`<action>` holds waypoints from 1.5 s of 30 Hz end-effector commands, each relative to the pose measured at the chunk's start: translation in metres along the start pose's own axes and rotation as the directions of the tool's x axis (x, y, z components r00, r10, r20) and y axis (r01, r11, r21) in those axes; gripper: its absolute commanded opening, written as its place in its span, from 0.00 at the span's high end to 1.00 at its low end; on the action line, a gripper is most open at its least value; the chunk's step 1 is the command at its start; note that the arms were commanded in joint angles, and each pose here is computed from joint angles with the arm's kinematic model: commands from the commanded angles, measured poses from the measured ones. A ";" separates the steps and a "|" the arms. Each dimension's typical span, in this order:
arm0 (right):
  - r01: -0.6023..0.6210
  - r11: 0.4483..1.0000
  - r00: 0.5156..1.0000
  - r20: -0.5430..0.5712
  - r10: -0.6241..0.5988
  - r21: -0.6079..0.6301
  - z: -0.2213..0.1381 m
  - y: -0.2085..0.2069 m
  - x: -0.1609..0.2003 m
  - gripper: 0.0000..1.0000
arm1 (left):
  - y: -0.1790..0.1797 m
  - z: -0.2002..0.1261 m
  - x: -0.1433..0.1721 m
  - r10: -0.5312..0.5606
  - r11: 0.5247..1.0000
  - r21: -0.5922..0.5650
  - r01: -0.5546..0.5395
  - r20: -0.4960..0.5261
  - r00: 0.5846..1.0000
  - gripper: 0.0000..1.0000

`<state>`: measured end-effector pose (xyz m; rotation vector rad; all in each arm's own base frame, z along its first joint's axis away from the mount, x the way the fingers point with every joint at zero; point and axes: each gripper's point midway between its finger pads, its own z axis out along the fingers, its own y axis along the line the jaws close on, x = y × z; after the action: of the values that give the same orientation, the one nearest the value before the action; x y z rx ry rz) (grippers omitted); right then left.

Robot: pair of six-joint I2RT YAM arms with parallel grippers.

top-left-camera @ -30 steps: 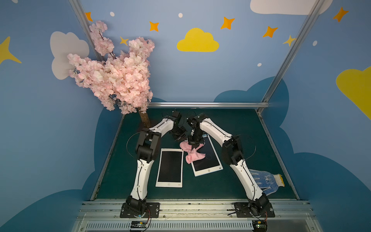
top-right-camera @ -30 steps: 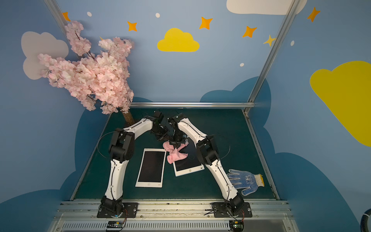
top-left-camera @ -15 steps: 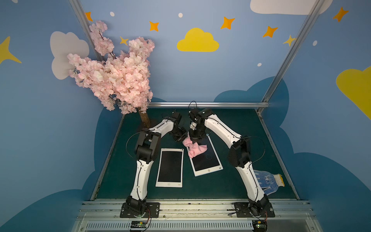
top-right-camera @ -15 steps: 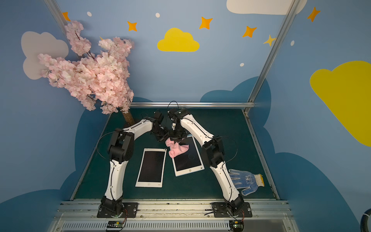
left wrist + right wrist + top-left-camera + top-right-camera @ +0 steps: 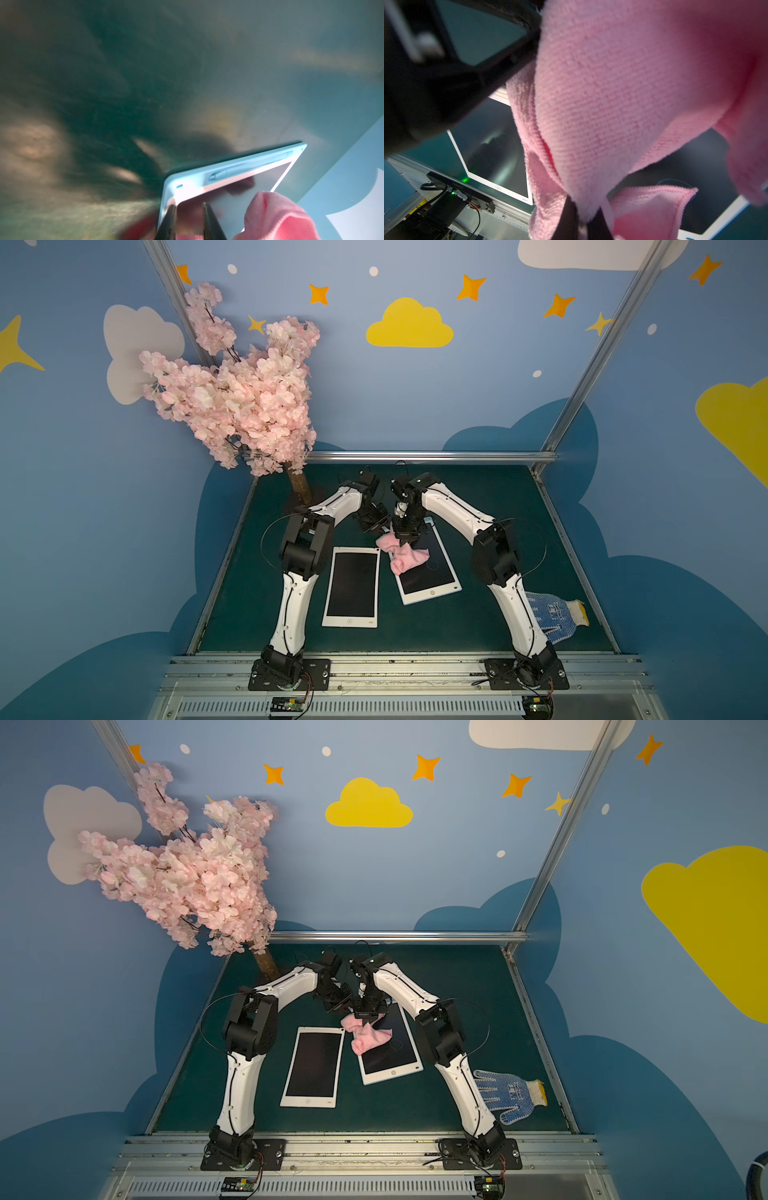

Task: Wipe the drawing tablet
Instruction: Wipe the dirt from the drawing tablet.

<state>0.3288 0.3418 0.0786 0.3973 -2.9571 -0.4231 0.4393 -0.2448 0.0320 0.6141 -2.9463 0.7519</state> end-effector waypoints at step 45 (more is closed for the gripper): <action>-0.244 0.963 0.964 -0.136 0.228 -0.112 0.021 0.017 -0.018 1.00 | 0.009 -0.018 -0.036 -0.028 0.999 -0.029 0.030 0.064 0.998 0.81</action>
<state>0.3599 0.3803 0.0614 0.1347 -2.8883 -0.6076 0.4678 -0.2138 0.0285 0.7027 -2.9970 0.6733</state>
